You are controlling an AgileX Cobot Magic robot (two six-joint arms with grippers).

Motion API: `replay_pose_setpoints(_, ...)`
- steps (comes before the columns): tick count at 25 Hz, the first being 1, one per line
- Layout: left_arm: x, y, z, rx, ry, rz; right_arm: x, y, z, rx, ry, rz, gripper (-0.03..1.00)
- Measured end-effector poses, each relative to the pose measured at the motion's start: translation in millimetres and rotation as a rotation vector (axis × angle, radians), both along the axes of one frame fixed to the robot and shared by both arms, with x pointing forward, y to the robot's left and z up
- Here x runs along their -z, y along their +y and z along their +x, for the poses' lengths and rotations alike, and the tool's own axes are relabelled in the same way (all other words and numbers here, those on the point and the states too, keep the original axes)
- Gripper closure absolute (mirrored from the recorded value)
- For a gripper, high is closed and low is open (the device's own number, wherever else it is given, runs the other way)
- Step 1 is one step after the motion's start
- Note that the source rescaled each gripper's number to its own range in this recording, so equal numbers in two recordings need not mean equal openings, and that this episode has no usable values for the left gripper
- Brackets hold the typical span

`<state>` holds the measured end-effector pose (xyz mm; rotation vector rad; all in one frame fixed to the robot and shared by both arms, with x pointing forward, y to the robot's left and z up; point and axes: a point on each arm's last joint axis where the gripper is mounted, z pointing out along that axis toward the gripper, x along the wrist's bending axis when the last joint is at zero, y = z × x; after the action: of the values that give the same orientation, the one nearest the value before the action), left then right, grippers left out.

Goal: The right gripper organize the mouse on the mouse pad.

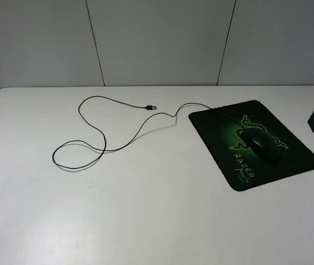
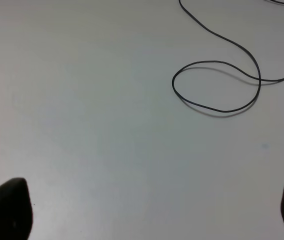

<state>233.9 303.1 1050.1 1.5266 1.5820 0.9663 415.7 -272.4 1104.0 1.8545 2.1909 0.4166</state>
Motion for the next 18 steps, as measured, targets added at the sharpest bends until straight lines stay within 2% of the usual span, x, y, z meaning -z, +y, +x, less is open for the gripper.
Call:
replay_pose_setpoints(5,0,0,0,0.0,0.0,0.0,-14,-7,-50,0.004,-0.147,0.026,-0.03)
replay_pose_setpoints(11,0,0,0,0.0,0.0,0.0,-33,-17,-117,0.005,-0.408,0.065,-0.03)
replay_pose_setpoints(13,0,0,0,0.0,0.0,0.0,-35,-19,-138,0.004,-0.484,0.076,-0.03)
replay_pose_setpoints(18,0,0,0,0.0,0.0,0.0,-22,-24,-169,0.004,-0.581,0.09,-0.03)
